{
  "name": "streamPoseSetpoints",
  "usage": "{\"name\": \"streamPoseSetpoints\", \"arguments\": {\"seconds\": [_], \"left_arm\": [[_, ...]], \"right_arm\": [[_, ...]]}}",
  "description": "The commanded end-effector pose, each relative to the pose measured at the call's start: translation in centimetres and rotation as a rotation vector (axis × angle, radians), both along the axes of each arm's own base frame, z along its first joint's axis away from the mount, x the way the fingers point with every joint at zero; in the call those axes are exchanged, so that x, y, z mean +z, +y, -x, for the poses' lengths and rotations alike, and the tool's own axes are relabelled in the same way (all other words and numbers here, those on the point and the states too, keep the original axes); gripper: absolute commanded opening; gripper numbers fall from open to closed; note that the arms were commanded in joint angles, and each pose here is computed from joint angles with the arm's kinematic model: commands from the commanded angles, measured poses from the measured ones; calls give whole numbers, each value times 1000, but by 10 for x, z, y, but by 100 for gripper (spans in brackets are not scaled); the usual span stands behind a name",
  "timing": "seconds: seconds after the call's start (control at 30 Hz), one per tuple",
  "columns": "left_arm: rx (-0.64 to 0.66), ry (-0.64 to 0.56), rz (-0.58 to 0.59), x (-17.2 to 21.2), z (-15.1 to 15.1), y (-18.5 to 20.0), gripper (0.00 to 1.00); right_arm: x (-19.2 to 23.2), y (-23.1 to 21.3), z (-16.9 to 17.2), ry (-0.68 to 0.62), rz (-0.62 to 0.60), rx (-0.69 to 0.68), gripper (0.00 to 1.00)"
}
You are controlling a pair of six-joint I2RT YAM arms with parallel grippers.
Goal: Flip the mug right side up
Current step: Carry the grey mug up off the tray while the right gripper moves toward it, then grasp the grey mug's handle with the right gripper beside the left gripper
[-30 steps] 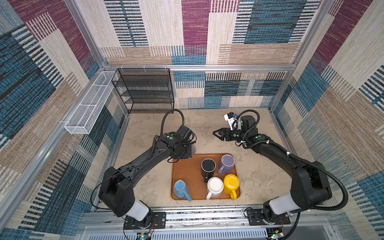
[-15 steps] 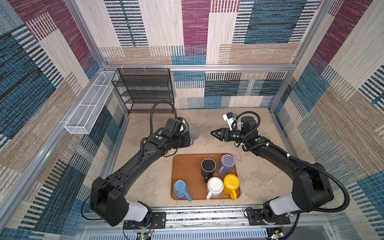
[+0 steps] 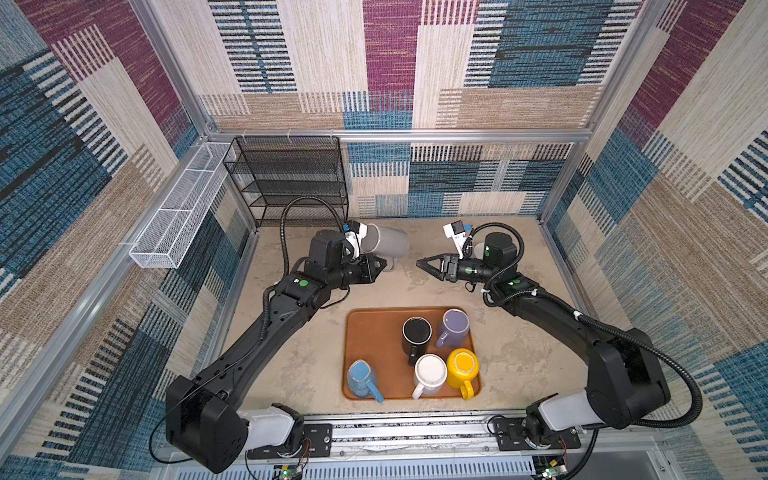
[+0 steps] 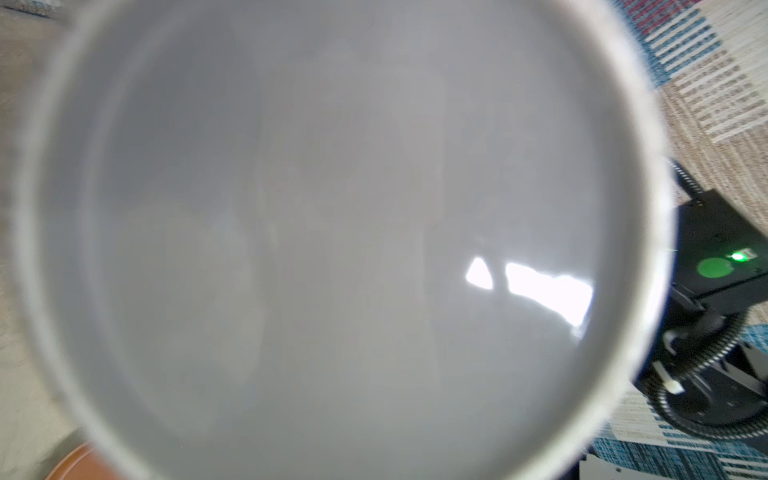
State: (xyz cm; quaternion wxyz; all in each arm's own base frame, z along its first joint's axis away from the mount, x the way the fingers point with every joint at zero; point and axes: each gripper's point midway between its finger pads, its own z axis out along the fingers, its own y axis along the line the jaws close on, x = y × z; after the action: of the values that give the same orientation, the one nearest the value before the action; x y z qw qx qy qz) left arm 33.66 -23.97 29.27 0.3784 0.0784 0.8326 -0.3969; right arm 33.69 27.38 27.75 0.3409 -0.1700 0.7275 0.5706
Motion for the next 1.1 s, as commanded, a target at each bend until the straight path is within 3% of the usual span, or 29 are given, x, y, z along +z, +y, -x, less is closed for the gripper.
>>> {"name": "streamPoseSetpoints", "arguments": {"seconds": [0.0,0.13,0.37,0.73,1.07], "left_arm": [[-71,-211,140,55,1,-13,0],[-98,-283,196,70,9,-14,0],[-145,-355,266,91,22,-16,0],[-271,-374,364,106,44,-32,0],[-314,-379,389,97,48,-44,0]], "right_arm": [[29,7,11,-67,-96,66,59],[40,12,15,-86,-131,84,52],[51,18,16,-92,-172,109,52],[80,23,26,-133,-257,153,48],[94,24,32,-128,-307,176,34]]}}
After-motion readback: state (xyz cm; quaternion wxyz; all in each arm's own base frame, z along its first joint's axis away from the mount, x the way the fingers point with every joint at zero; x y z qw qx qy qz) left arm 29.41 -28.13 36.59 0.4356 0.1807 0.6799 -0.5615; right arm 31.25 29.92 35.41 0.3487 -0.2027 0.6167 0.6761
